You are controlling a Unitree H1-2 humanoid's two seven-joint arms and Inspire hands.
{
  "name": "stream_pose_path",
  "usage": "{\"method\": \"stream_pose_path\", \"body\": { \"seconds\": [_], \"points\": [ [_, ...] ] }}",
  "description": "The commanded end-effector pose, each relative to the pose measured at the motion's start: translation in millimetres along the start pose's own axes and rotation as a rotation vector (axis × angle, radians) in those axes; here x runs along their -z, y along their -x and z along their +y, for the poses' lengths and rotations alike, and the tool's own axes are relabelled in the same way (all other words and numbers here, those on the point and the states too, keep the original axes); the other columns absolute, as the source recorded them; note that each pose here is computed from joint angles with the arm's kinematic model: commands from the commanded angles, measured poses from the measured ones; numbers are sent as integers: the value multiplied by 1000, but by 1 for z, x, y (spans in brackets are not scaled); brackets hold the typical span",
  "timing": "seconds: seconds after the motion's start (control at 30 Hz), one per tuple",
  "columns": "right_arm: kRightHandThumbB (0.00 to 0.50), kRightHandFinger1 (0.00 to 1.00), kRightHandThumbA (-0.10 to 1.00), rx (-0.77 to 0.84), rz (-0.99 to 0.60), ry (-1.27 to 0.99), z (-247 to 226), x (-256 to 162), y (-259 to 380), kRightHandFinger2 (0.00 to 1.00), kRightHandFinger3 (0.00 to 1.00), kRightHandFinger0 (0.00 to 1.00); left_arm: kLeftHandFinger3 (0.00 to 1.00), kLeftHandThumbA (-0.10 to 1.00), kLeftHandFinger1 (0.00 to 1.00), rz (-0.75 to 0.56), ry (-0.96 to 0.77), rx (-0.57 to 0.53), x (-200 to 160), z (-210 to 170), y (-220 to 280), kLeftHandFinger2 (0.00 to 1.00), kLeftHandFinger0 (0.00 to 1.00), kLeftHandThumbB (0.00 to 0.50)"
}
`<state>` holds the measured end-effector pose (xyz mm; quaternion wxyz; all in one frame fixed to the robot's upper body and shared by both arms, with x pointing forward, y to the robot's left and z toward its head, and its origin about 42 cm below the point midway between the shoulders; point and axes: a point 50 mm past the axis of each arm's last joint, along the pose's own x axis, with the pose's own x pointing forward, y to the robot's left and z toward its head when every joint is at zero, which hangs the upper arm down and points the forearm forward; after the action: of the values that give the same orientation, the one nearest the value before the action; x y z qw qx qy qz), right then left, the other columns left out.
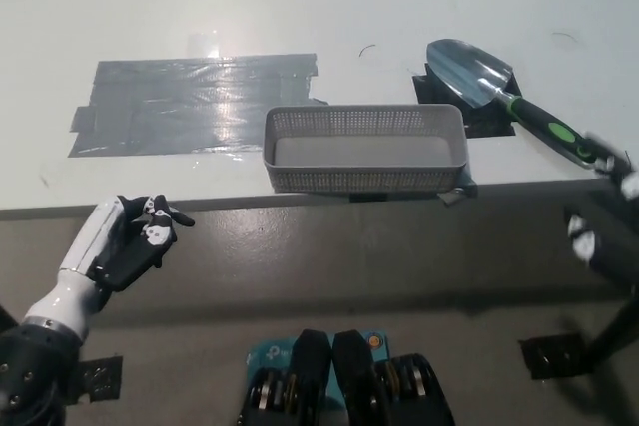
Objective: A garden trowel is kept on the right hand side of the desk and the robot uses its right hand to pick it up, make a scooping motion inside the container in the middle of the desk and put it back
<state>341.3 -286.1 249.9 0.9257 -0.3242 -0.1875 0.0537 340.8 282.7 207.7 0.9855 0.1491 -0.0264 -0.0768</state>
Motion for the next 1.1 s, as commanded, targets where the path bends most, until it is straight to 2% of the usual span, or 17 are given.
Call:
{"method": "stream_pose_path", "body": {
  "seconds": [0.0, 0.03, 0.07, 0.13, 0.17, 0.2, 0.27, 0.63, 0.77, 0.9, 1.07],
  "points": [
    [312, 1000, 470, 87, -123, 197, -30, -34, -36, 1000, 1000, 1000, 667, 53, 161, -35, -38, 19, -11, 1, 2, 463, 0, 500],
    [308, 1000, 484, 95, -141, 222, -33, -38, -42, 1000, 1000, 1000, 664, 53, 161, -32, -35, 21, -11, 1, 2, 461, 0, 500],
    [327, 1000, 581, 106, -135, 314, -42, -48, -53, 1000, 1000, 1000, 660, 57, 161, -26, -40, 42, -11, -2, 0, 462, 0, 500],
    [363, 1000, 652, 137, -141, 404, -45, -54, -63, 1000, 1000, 1000, 669, 87, 169, -20, -41, 50, -10, -3, 0, 469, 4, 500],
    [363, 1000, 661, 143, -142, 420, -45, -55, -65, 1000, 1000, 1000, 670, 88, 170, -20, -42, 52, -10, -3, 0, 469, 6, 500],
    [434, 1000, 869, 159, -110, 541, -47, -57, -78, 1000, 1000, 1000, 673, 65, 165, -25, -50, 58, -11, -4, 0, 463, 1, 500],
    [499, 1000, 1000, 166, -64, 585, -48, -56, -93, 1000, 1000, 1000, 682, 53, 156, -24, -60, 61, -12, -4, 1, 442, 0, 500],
    [500, 1000, 1000, 92, 206, 628, -27, -6, -158, 1000, 1000, 1000, 658, 64, 151, -34, -52, 90, -14, -7, 2, 415, 0, 500],
    [500, 1000, 1000, 63, 348, 634, -26, 18, -171, 1000, 1000, 1000, 593, 148, 112, -41, -62, 106, -11, -8, 5, 361, 0, 500],
    [500, 1000, 1000, 83, 410, 614, -36, 27, -186, 1000, 1000, 1000, 536, 156, 51, -49, -56, 117, -12, -7, 3, 302, 0, 500],
    [500, 1000, 988, 81, 441, 578, -34, 30, -187, 1000, 1000, 1000, 506, 210, 80, -52, -72, 140, -14, -8, 1, 300, 0, 500]
  ]
}}
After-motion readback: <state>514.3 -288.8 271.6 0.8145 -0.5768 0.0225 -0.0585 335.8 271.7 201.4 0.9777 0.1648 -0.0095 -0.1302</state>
